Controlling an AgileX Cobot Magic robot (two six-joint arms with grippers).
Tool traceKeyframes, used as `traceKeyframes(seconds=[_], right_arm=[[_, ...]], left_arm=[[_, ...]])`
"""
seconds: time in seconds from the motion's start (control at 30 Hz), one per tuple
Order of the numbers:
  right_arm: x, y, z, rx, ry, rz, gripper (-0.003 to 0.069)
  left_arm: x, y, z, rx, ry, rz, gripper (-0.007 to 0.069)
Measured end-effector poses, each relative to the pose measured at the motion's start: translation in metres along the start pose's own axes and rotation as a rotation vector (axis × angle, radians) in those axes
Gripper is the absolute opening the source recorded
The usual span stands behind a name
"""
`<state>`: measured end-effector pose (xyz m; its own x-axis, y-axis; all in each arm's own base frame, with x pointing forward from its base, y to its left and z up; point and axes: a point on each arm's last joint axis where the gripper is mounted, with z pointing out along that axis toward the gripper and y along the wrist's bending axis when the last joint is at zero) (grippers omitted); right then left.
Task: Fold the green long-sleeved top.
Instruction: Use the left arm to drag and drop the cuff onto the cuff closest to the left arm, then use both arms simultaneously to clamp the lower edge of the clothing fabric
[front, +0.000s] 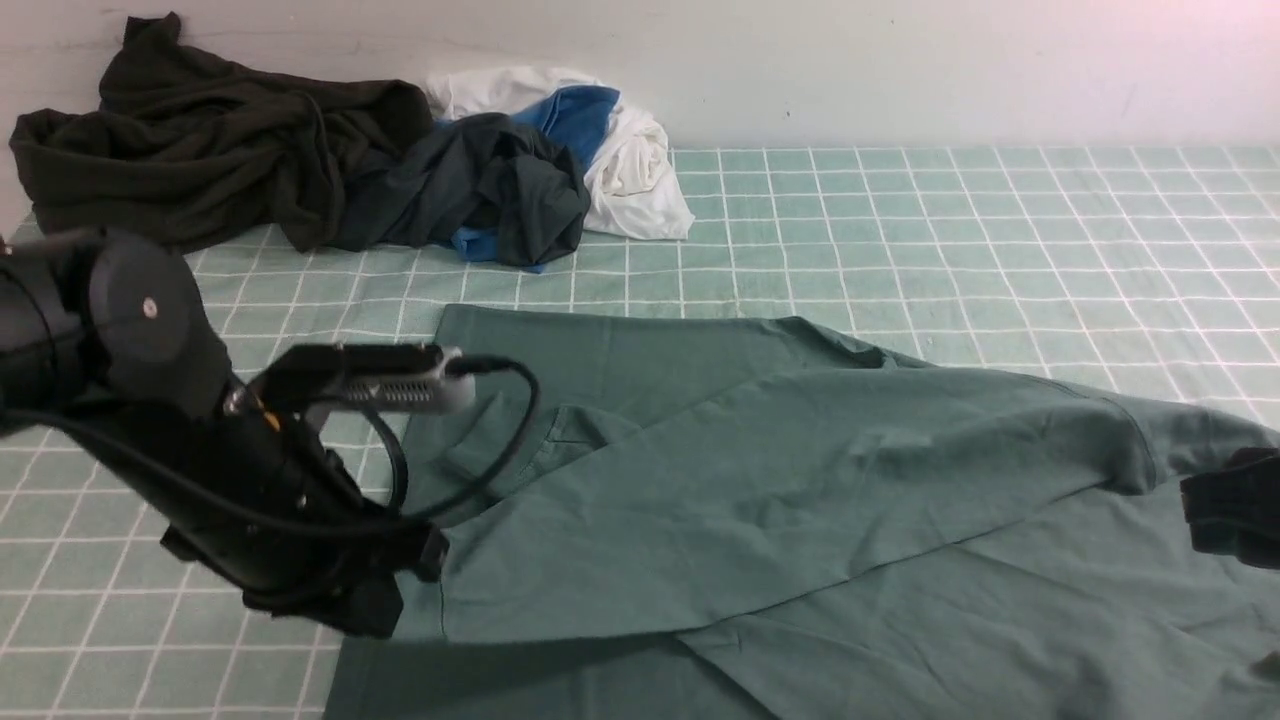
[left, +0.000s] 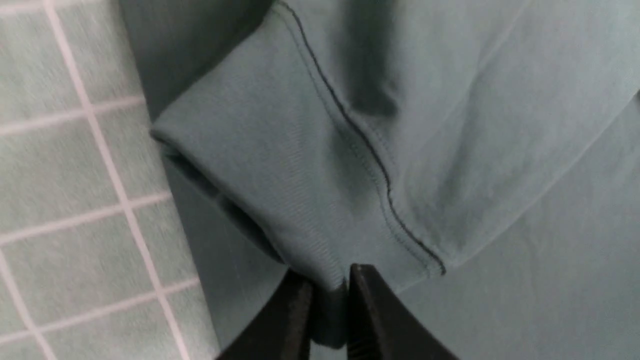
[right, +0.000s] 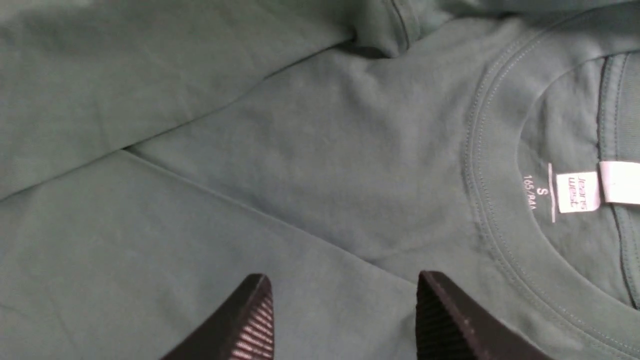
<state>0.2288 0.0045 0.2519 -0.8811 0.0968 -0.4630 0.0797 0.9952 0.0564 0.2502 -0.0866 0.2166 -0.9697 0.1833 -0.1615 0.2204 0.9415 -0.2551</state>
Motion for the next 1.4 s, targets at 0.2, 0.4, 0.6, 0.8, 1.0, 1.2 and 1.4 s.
traceKeyframes(seconds=[0.2, 0.4, 0.6, 0.8, 1.0, 1.2, 1.4], right_arm=[[0.014, 0.019, -0.018, -0.105, 0.077, -0.101, 0.0368], [0.041, 0.062, -0.073, -0.294, 0.137, -0.389, 0.0368], [0.066, 0.078, -0.104, -0.395, 0.097, -0.580, 0.0368], [0.071, 0.077, -0.113, -0.414, 0.067, -0.607, 0.0368], [0.071, 0.077, -0.113, -0.409, 0.061, -0.632, 0.0368], [0.071, 0.076, -0.113, -0.407, 0.060, -0.644, 0.0368], [0.070, 0.075, -0.112, -0.387, 0.055, -0.653, 0.0368]], left_arm=[[0.014, -0.004, -0.002, 0.005, 0.045, 0.131, 0.0355], [0.046, -0.047, -0.038, 0.016, 0.098, 0.525, 0.0418], [0.090, -0.062, -0.013, -0.041, 0.279, 0.845, 0.0419], [0.126, -0.055, 0.034, -0.058, 0.332, 0.987, 0.0419], [0.134, -0.052, 0.052, -0.129, 0.286, 1.115, 0.0419], [0.127, -0.050, 0.052, -0.205, 0.223, 1.110, 0.0419], [0.129, -0.048, 0.051, -0.208, 0.249, 1.096, 0.0419]])
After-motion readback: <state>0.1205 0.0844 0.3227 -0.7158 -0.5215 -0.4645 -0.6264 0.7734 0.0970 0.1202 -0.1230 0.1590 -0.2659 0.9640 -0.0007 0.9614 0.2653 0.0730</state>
